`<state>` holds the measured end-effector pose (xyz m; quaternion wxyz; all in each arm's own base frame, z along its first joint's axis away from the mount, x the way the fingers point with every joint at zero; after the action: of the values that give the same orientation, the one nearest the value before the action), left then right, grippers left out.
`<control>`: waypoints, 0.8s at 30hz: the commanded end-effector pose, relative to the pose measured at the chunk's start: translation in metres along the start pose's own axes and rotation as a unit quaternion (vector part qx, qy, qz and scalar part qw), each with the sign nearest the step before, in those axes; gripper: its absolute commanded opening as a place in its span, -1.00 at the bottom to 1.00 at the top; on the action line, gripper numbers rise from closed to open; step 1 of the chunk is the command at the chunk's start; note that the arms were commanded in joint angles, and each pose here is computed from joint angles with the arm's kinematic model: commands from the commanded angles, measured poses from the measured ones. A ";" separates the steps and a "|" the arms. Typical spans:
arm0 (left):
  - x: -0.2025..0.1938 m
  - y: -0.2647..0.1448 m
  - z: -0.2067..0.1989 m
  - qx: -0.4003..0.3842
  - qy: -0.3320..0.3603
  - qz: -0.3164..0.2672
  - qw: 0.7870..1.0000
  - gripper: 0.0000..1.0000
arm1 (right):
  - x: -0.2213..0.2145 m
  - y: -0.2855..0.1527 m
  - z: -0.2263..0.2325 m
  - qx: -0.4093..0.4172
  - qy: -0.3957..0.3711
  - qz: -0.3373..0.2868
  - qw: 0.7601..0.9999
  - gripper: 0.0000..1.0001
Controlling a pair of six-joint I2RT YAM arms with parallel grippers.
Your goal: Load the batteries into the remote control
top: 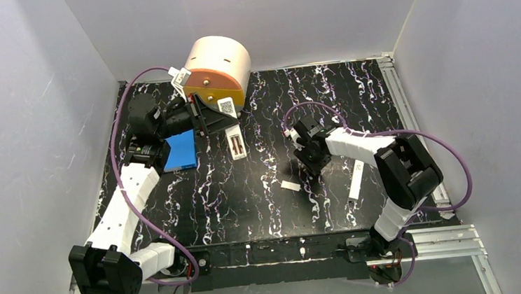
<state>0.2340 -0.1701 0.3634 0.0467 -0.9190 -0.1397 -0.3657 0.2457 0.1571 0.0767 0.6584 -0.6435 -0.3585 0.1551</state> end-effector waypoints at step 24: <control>-0.011 -0.003 0.023 0.075 -0.068 -0.054 0.993 -1.00 | 0.063 -0.084 -0.009 -0.027 0.116 -0.242 0.963 -0.74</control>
<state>0.2377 -0.1677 0.3424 0.0756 -0.9262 -0.1780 -0.3236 0.2598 0.1658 0.1150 0.6679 -0.6284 -0.3968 0.0402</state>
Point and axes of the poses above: each gripper's point midway between its finger pads, its own y axis out along the fingers, its own z axis along the line the jaws close on, x = y × z, the point moved 6 cm from there along -y, back along the fingers, and after that the axes turned 2 degrees about -y, right-handed, at the moved point
